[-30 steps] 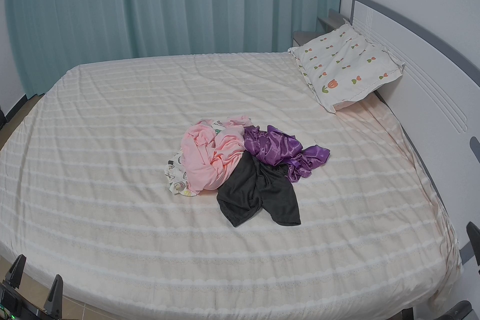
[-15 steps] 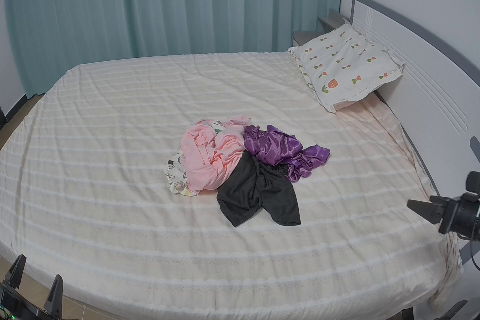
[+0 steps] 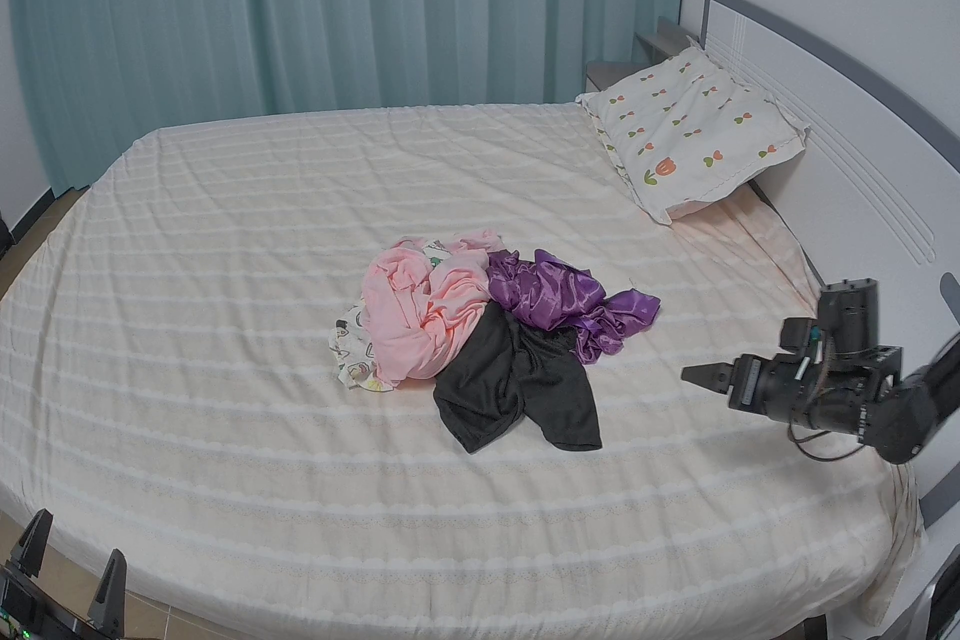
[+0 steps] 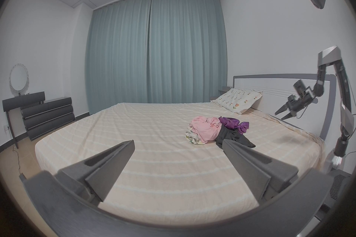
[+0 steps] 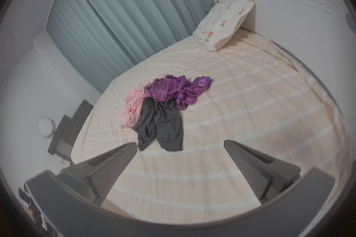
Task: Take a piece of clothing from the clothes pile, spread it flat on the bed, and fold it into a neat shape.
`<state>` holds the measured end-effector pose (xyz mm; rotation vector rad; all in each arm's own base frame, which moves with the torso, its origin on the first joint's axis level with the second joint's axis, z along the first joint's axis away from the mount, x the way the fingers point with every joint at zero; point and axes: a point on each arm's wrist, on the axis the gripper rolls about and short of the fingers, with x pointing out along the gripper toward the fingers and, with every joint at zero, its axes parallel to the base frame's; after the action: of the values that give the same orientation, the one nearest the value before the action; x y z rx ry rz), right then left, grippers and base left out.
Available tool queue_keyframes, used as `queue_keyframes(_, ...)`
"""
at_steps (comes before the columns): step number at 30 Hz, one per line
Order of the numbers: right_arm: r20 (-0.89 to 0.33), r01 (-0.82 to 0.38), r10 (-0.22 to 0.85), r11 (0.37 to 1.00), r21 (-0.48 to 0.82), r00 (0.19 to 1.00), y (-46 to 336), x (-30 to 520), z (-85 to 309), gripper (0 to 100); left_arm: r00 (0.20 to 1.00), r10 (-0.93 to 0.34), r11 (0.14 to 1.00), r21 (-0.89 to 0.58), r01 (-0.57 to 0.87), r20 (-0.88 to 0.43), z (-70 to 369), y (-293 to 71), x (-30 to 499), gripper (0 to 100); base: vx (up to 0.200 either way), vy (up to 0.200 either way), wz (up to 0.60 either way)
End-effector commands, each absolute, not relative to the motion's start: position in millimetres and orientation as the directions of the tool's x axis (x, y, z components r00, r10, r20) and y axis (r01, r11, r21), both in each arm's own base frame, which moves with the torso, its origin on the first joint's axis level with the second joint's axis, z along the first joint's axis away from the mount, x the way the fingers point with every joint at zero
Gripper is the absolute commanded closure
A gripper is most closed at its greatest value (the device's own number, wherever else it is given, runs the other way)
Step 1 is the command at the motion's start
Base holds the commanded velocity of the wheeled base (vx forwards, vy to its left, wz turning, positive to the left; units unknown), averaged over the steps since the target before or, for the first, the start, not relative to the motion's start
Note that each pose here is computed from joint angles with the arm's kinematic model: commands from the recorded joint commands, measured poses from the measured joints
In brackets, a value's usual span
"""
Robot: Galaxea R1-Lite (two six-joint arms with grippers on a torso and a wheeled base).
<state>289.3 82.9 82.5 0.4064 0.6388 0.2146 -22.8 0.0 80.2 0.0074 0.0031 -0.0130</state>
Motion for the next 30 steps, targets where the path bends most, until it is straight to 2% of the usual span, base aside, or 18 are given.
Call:
queue_keyframes(1,-0.599,-0.009,0.303,0.897,0.443,0.741,125.3,341.6,16.0,0,1.000,-0.014,1.000,0.008,0.014,-0.003,75.4,0.0,-22.9,0,0.000,0.000,0.00)
queue_keyframes(8,-0.610,0.031,0.265,0.902,0.430,0.747,148.1,369.0,-19.2,0,1.000,-0.012,1.000,0.006,0.012,-0.003,75.4,0.0,-22.9,0,0.000,0.000,0.00)
queue_keyframes(18,-0.619,0.003,0.281,0.909,0.416,0.734,180.5,379.0,-51.9,0,1.000,-0.012,1.000,0.005,0.012,-0.002,75.6,0.0,-22.9,0,0.000,0.000,0.00)
queue_keyframes(30,-0.607,-0.036,0.307,0.908,0.417,0.733,199.3,385.9,-61.3,0,1.000,-0.012,1.000,0.009,0.012,-0.003,75.4,0.0,-22.9,0,0.000,0.000,0.00)
